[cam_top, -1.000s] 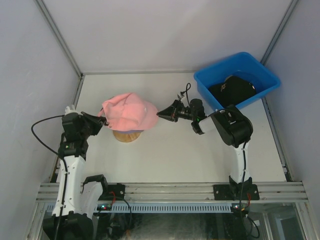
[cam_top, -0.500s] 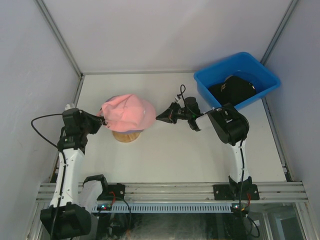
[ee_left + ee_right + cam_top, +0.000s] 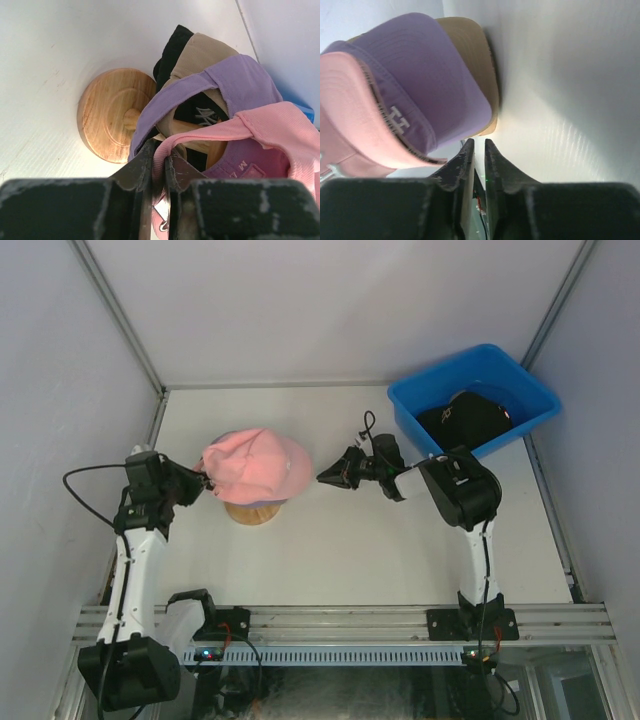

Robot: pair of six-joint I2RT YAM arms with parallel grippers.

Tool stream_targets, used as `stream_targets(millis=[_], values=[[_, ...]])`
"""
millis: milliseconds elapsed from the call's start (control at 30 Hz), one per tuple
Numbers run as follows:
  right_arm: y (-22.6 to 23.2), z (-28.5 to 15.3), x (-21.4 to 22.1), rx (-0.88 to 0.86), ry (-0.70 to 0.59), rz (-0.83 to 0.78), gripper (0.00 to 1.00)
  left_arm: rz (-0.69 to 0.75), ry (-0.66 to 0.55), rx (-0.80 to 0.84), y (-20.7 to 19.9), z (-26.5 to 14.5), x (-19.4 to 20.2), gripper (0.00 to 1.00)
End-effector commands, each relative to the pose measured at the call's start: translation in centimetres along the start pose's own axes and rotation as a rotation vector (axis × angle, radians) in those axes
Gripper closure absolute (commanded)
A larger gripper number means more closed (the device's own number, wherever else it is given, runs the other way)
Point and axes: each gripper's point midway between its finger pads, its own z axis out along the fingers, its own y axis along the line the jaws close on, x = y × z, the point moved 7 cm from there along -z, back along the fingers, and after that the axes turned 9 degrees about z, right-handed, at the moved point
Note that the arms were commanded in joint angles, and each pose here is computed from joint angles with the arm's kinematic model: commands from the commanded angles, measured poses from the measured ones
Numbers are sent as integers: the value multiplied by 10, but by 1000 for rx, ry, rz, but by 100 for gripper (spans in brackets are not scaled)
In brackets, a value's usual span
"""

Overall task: Stack the hats
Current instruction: Stack the hat on the hat.

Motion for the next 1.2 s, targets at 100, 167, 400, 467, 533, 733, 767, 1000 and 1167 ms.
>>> stream_targets(millis=[100,167,400,467,533,733,767,1000,1167], values=[[64,-33,-8,-256,-47,-100,75,38,-84,38,-19,-14,-25,79],[73,-36,-8,-305,-38,-105,67,36,-86,40,-20,-15,-26,76],[84,-27,-3,-356,13,-100,58,41,-93,50,-24,-16,-30,72],[84,-22,-2,-358,31,-102,56,42,-90,52,-25,-16,-30,72],[83,-18,0,-353,41,-100,55,44,-85,54,-25,-15,-31,72],[73,-11,1,-319,51,-93,53,52,-69,51,-25,-13,-31,72],[70,-11,1,-307,50,-93,53,52,-65,48,-25,-12,-31,71],[60,-10,2,-264,39,-110,53,59,-50,36,-22,-9,-29,72],[54,-6,3,-250,44,-114,52,61,-43,32,-21,-8,-29,73]])
